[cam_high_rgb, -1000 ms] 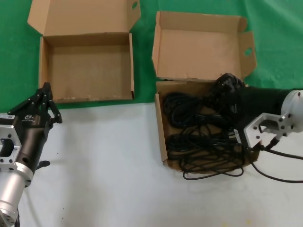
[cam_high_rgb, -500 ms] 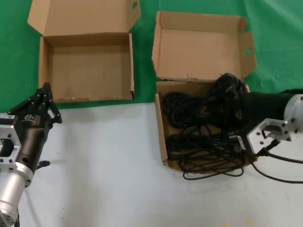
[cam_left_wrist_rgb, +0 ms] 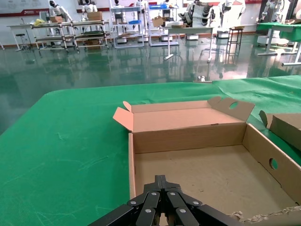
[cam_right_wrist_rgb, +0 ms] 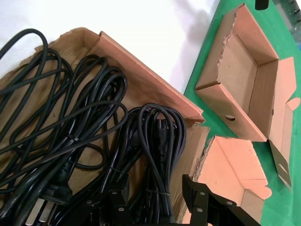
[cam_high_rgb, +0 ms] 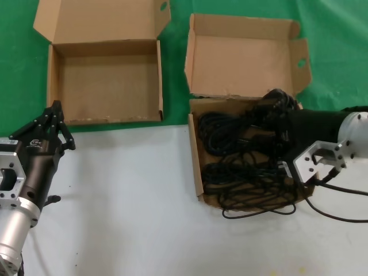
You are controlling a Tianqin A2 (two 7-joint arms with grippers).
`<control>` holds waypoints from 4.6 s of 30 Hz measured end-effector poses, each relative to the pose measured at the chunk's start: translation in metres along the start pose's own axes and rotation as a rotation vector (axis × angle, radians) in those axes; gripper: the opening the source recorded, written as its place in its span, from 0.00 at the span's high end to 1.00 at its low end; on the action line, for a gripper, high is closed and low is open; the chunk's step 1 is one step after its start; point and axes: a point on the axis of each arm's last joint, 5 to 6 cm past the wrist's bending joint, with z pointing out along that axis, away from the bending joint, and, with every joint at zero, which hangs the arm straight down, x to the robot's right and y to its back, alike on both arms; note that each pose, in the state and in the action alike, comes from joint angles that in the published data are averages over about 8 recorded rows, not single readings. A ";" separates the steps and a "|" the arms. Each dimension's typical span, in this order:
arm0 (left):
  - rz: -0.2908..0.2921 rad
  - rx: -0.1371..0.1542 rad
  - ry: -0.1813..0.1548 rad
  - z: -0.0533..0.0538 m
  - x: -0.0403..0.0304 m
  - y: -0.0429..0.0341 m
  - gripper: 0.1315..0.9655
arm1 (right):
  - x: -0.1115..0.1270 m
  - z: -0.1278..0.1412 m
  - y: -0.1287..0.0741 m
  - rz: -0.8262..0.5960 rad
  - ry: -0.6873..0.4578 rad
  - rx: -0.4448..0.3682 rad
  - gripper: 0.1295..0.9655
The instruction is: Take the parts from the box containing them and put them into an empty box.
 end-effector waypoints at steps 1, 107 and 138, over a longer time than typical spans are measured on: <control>0.000 0.000 0.000 0.000 0.0000 0.0000 0.98 | 0.000 0.001 0.000 -0.001 0.001 -0.001 0.72; 0.000 0.000 0.000 0.000 0.0000 0.0000 0.98 | 0.112 0.070 -0.052 0.300 0.408 0.199 0.61; 0.000 0.000 0.000 0.000 0.0000 0.0000 0.98 | -0.010 -0.010 -0.022 1.122 0.638 0.322 0.04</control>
